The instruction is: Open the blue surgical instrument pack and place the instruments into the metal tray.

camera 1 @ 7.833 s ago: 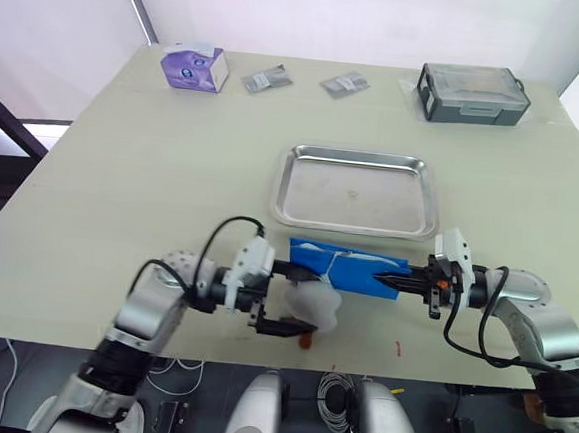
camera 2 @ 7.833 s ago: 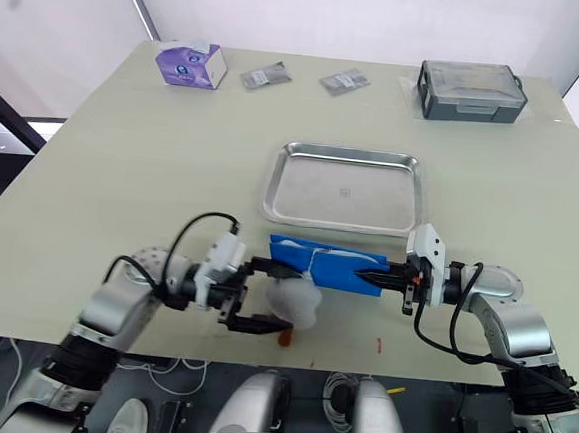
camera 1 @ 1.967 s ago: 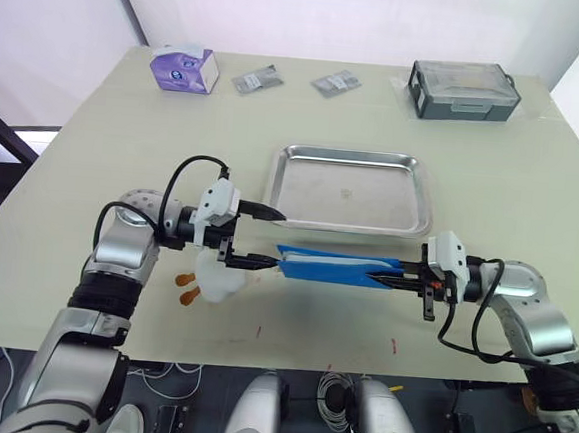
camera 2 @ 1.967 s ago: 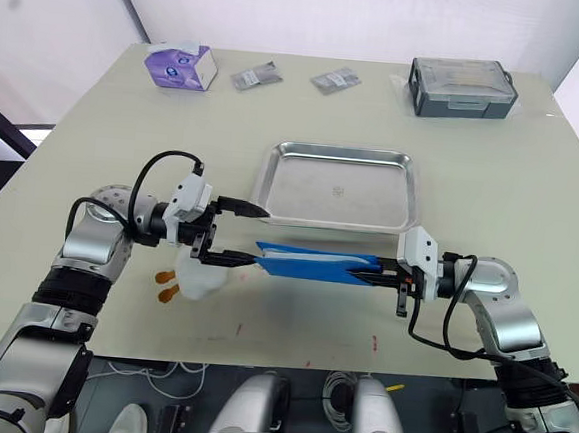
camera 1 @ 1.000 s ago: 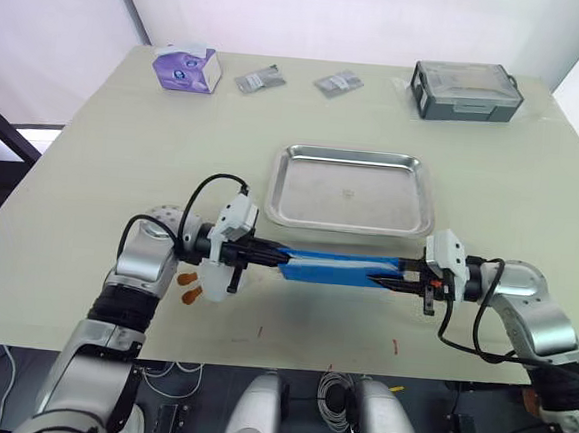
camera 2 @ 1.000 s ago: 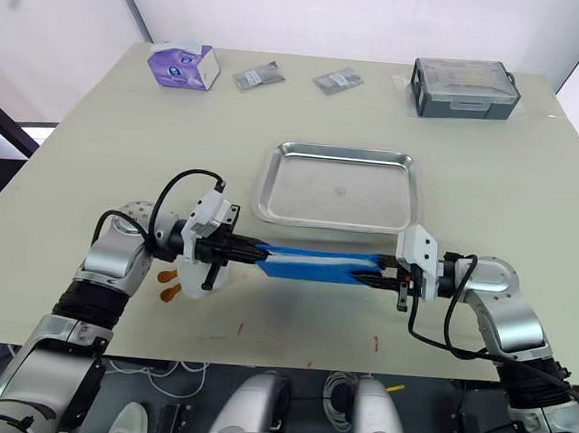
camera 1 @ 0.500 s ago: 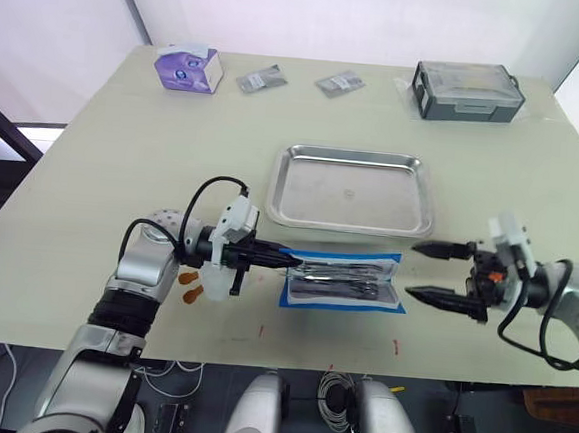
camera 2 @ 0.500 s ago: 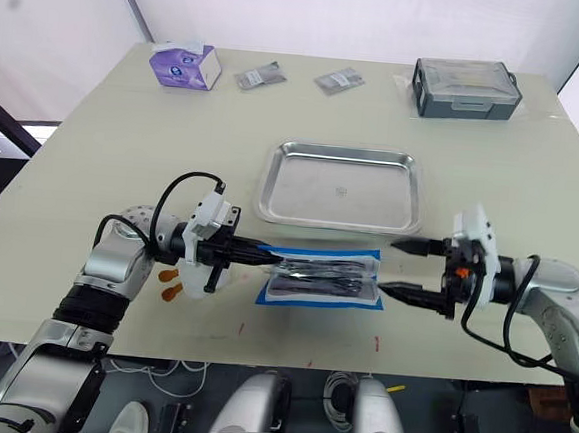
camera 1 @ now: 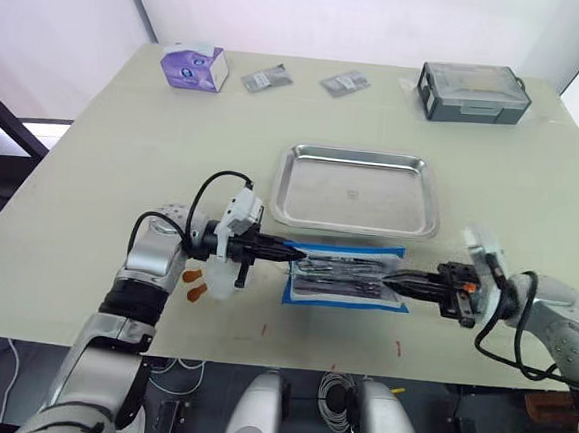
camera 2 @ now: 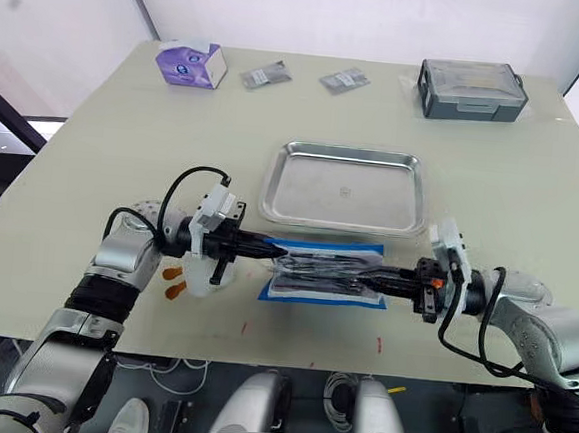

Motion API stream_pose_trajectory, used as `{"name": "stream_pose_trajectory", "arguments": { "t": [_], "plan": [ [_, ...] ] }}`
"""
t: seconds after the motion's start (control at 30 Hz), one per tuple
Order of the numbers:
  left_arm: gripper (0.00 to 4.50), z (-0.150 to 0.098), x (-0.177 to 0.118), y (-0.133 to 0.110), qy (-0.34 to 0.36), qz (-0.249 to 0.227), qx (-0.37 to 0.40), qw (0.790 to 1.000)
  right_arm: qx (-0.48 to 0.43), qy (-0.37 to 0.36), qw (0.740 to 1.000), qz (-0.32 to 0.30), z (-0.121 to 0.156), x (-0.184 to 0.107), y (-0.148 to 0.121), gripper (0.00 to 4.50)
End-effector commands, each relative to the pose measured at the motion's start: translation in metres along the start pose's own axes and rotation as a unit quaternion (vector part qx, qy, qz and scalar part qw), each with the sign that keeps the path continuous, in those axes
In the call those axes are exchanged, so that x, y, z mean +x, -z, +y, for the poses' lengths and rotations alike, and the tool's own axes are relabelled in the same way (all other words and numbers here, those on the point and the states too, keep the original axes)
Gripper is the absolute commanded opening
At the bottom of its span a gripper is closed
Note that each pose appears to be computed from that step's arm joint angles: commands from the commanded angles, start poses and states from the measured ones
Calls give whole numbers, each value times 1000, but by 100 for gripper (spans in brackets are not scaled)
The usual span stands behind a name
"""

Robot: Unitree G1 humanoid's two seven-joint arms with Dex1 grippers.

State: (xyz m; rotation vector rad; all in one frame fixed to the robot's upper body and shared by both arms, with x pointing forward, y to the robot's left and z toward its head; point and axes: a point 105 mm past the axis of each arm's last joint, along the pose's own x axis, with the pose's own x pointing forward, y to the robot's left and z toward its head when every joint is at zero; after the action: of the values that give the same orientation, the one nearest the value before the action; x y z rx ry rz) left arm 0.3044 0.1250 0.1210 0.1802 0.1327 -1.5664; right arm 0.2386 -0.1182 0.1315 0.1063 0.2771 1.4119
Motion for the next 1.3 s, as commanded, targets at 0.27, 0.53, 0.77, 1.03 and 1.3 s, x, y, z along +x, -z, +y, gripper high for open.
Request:
{"name": "stream_pose_trajectory", "arguments": {
  "t": [0.27, 0.53, 0.77, 1.03, 1.3],
  "plan": [
    [0, 18, -1, -1, -8, 4, -12, 1000, -38, 2, 994, 101, -8, 4, 50, 2],
    [0, 36, 6, 12, -43, 35, -18, 998, -54, -1, 989, 140, -9, 4, 68, 2],
    [0, 49, 12, 26, -71, 73, -17, 995, -63, 2, 988, 140, -11, 5, 71, 2],
    [0, 49, 20, 36, -56, 91, -28, 994, -63, -2, 989, 138, -6, 5, 70, 2],
    [0, 39, 27, 40, -9, 97, -46, 994, -49, -13, 989, 141, 3, 0, 67, 2]
  ]
}}
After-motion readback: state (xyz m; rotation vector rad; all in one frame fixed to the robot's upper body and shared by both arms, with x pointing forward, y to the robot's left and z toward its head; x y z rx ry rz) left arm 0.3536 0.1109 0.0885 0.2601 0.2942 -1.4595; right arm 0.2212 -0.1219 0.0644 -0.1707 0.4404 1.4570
